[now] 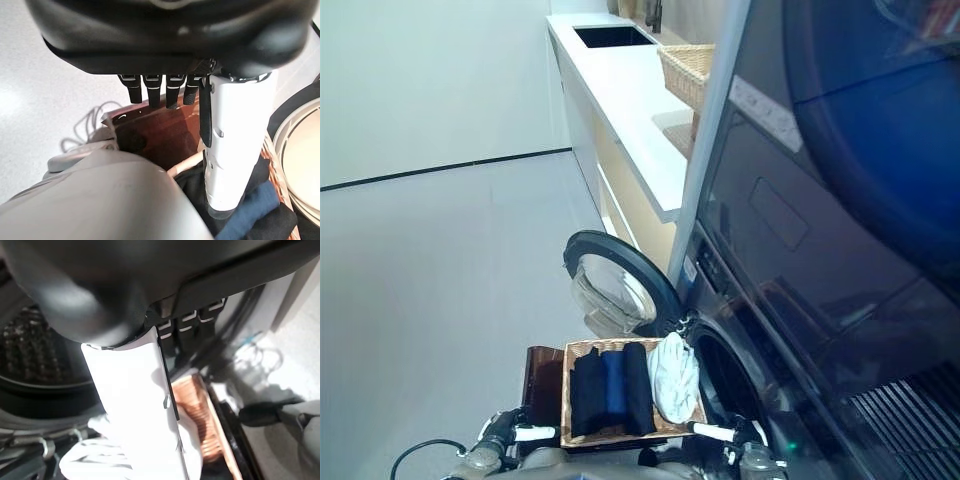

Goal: Pick up the clothes and place them into the washing machine

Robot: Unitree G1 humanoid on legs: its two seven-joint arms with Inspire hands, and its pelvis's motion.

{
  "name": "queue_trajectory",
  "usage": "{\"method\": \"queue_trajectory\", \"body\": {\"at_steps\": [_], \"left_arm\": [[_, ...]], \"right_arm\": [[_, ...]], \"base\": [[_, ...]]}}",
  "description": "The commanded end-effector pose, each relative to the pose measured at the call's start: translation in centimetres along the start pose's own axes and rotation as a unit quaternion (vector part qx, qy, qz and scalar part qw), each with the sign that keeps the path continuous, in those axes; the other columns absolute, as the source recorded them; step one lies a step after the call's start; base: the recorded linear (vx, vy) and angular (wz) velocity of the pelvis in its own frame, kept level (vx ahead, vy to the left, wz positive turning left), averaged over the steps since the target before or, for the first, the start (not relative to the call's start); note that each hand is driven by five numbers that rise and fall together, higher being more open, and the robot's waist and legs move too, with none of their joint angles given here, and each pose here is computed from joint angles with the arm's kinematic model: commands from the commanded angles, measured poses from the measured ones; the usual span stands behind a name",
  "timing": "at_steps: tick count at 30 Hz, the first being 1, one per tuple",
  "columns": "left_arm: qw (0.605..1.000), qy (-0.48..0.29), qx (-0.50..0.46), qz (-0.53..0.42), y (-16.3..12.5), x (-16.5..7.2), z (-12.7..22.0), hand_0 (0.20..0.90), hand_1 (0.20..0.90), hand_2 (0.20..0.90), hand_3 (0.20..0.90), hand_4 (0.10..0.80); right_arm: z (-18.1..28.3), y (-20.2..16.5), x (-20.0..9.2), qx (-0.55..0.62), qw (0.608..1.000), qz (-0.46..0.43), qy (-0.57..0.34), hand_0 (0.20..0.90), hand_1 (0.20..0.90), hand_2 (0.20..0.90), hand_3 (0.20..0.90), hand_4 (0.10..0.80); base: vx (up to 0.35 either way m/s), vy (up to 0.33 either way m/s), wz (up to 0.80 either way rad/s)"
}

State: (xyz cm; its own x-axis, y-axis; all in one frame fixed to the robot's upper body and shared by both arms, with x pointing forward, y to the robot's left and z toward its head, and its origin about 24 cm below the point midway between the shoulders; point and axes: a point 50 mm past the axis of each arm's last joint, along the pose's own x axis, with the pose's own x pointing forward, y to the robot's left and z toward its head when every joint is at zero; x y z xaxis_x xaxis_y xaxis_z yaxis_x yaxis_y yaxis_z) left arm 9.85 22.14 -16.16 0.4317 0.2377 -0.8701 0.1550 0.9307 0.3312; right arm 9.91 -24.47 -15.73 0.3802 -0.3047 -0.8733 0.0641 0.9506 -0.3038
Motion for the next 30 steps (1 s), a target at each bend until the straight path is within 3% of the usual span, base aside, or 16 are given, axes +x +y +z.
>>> {"method": "queue_trajectory", "body": {"at_steps": [1, 9, 18, 30], "left_arm": [[0.998, -0.051, 0.025, 0.010, 0.5, 0.3, 2.2, 0.900, 0.900, 0.900, 0.900, 0.800], [0.998, -0.032, 0.017, 0.042, 2.7, 0.3, 1.2, 0.900, 0.900, 0.900, 0.900, 0.800], [0.999, -0.035, -0.004, 0.039, 2.0, 0.2, 1.0, 0.900, 0.900, 0.900, 0.900, 0.800], [0.993, -0.075, -0.043, 0.079, 2.9, 0.4, 3.4, 0.900, 0.900, 0.900, 0.900, 0.800]], "right_arm": [[2.5, -0.2, 0.3, -0.013, 0.999, -0.015, -0.042, 0.900, 0.900, 0.900, 0.900, 0.800], [5.9, -0.5, 0.6, -0.016, 0.996, -0.029, -0.079, 0.900, 0.900, 0.900, 0.900, 0.800], [7.2, -1.9, 0.7, -0.036, 0.993, -0.075, -0.081, 0.900, 0.900, 0.900, 0.900, 0.800], [12.8, -1.3, 0.2, -0.038, 0.983, -0.091, -0.154, 0.900, 0.900, 0.900, 0.900, 0.800]], "base": [[0.089, 0.123, -0.56], [0.080, 0.068, -0.57], [0.072, -0.016, 0.18], [-0.062, 0.009, 0.06]]}}
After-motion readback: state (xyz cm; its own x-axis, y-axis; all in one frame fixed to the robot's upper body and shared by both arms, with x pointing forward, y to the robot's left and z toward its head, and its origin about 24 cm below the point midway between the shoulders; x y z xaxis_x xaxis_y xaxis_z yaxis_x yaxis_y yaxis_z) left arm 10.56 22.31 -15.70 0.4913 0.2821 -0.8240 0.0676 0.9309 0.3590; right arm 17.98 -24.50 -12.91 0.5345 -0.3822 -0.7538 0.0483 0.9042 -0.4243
